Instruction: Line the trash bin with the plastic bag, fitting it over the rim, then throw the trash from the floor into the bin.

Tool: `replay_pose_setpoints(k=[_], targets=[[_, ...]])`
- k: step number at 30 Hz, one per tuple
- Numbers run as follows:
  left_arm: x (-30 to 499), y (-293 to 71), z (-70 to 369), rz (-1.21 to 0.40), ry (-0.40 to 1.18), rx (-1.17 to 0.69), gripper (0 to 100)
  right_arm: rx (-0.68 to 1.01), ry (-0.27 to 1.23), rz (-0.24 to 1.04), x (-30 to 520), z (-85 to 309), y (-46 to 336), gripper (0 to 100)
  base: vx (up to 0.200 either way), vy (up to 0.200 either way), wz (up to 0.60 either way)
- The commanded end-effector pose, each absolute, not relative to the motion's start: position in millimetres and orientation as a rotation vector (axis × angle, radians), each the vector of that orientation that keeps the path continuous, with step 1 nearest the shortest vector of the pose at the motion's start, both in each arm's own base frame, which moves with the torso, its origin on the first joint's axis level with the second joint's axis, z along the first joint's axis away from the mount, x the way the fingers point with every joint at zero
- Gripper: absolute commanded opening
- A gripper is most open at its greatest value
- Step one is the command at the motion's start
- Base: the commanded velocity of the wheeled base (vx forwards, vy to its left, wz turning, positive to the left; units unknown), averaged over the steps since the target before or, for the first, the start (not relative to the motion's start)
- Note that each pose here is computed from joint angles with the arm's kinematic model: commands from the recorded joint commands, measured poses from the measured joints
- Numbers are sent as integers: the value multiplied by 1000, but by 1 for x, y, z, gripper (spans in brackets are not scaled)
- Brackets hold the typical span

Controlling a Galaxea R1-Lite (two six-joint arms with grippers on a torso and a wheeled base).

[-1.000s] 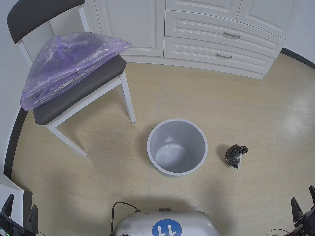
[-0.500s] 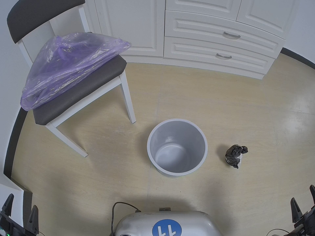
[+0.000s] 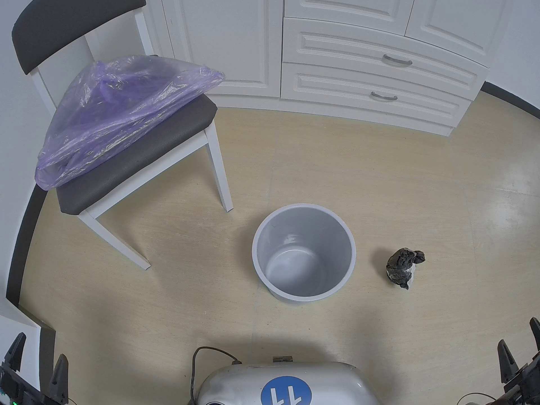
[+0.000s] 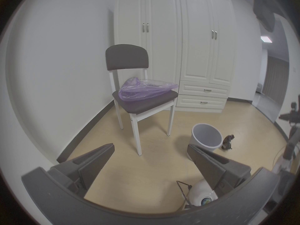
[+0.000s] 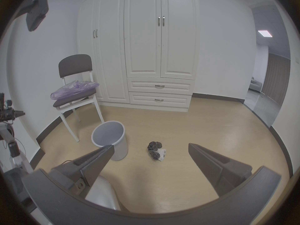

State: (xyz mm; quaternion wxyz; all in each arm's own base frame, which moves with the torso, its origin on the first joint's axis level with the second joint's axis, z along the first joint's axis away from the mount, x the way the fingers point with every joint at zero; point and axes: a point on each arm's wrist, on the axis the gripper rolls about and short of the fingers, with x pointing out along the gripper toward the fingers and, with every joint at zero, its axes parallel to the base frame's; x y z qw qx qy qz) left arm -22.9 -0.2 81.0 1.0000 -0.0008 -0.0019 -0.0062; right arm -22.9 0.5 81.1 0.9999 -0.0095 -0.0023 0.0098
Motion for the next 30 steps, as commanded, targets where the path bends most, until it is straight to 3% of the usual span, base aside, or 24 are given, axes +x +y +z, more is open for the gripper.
replay_pose_setpoints(k=[1,12,16,22,27,30], targets=[[-23,1,76,34,-4,-64,100,20,-5,3,-23,76,0,100,0,0,0],[-23,1,76,49,-9,-66,100,15,-9,-17,-23,76,0,100,0,0,0],[-23,0,79,-5,-37,43,100,-77,-13,29,-23,77,1,100,0,0,0],[-23,-1,80,-20,-48,48,100,-63,-19,27,-23,77,1,100,0,0,0],[-27,0,106,-20,-299,-154,100,88,-213,-17,-34,116,-1,100,0,0,0],[-27,0,105,-23,-292,-157,100,76,-188,-27,-36,116,-1,100,0,0,0]])
